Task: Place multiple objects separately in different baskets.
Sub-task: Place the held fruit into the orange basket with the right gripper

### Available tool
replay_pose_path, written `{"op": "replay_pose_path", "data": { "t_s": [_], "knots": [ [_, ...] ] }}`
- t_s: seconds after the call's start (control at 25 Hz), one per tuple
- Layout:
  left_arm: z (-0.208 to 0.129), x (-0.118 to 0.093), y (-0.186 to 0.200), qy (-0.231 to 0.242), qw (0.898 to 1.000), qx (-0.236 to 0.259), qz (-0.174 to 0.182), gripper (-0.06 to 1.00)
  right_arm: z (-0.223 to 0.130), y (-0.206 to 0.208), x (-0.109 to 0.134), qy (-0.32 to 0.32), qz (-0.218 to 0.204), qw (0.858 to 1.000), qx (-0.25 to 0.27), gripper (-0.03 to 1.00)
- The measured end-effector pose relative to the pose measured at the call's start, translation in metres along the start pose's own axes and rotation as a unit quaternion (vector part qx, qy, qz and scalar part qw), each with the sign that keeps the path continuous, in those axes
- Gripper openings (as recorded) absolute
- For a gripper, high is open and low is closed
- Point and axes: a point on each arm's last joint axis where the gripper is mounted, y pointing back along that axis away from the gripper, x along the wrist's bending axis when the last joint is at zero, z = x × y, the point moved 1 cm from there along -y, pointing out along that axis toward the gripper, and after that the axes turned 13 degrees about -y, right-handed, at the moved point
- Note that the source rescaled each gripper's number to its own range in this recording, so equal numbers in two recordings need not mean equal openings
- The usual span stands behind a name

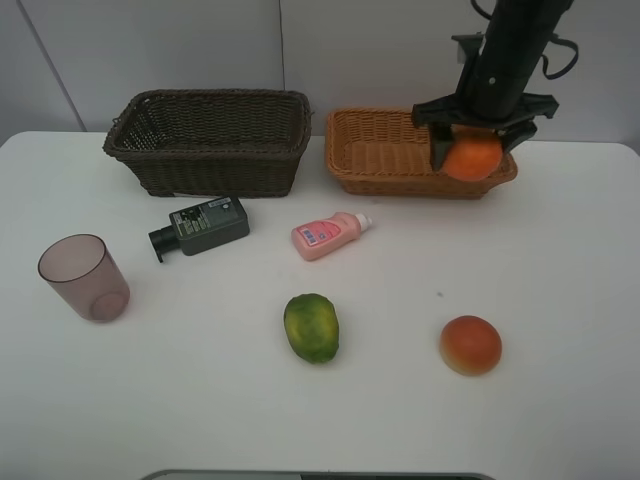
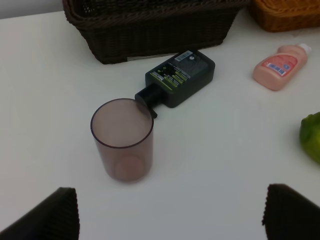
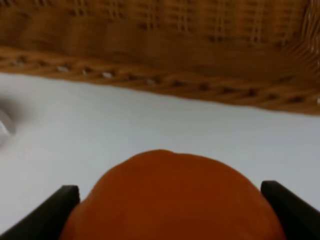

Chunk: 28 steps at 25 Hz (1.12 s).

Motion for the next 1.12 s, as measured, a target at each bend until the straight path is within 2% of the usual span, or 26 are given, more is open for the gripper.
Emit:
{"op": "replay_pose_path", "data": {
  "t_s": [0.28,0.44,0.72,1.12],
  "knots": [
    [0.000,0.000,0.000,0.000,1.000,0.000,0.000,0.99,0.050,-0.010,0.018,0.012,0.007,0.999,-0.049,0.46],
    [0.000,0.000,0.000,0.000,1.000,0.000,0.000,0.99,0.069,-0.030,0.027,0.026,0.008,0.997,-0.069,0.46],
    [0.000,0.000,0.000,0.000,1.000,0.000,0.000,0.99,0.078,-0.076,0.033,0.034,0.010,0.996,-0.082,0.46],
    [0.000,0.000,0.000,0.000,1.000,0.000,0.000,0.99,0.087,-0.089,0.024,0.019,0.015,0.994,-0.102,0.46]
  ]
}}
